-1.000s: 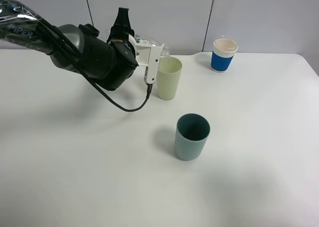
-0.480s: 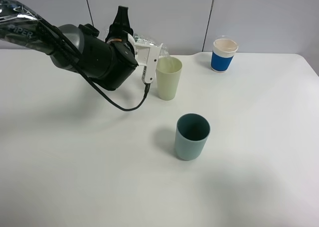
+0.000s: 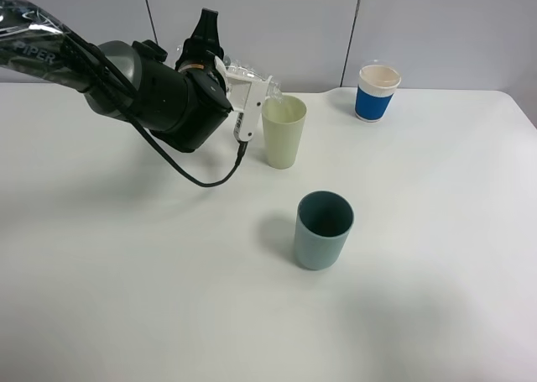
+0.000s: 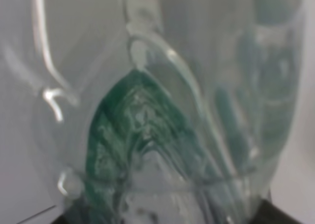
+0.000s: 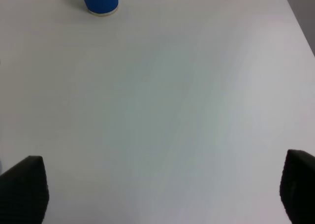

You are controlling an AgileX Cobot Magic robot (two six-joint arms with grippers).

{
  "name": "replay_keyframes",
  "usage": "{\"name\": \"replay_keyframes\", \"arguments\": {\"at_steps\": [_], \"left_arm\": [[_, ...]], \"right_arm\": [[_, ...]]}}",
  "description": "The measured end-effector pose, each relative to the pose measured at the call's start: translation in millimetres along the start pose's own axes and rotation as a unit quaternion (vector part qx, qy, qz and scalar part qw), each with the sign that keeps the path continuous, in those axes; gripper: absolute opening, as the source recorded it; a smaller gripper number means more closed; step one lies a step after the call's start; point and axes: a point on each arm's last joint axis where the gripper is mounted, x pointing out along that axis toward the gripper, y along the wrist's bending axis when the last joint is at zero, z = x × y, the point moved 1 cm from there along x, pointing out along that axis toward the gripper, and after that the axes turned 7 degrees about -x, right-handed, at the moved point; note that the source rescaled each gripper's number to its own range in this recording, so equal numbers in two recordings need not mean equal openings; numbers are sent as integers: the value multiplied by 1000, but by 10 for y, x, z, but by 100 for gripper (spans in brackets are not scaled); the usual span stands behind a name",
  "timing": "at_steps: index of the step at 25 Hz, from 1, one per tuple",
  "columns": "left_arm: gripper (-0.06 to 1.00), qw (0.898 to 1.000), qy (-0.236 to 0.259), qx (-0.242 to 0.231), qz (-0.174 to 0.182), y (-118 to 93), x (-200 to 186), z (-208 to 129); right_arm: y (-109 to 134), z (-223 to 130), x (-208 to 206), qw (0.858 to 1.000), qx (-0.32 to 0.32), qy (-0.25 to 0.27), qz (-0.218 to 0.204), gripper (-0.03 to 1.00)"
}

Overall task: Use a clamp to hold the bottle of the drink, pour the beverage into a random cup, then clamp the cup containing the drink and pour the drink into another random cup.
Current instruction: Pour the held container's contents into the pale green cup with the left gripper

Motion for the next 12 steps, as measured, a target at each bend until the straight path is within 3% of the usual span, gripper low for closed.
{"name": "replay_keyframes", "arguments": {"at_steps": [12], "left_arm": [[0,1000,8,24,12,24,0,-16]], "right_arm": [[0,0,0,1000,0,0,0,83]]}}
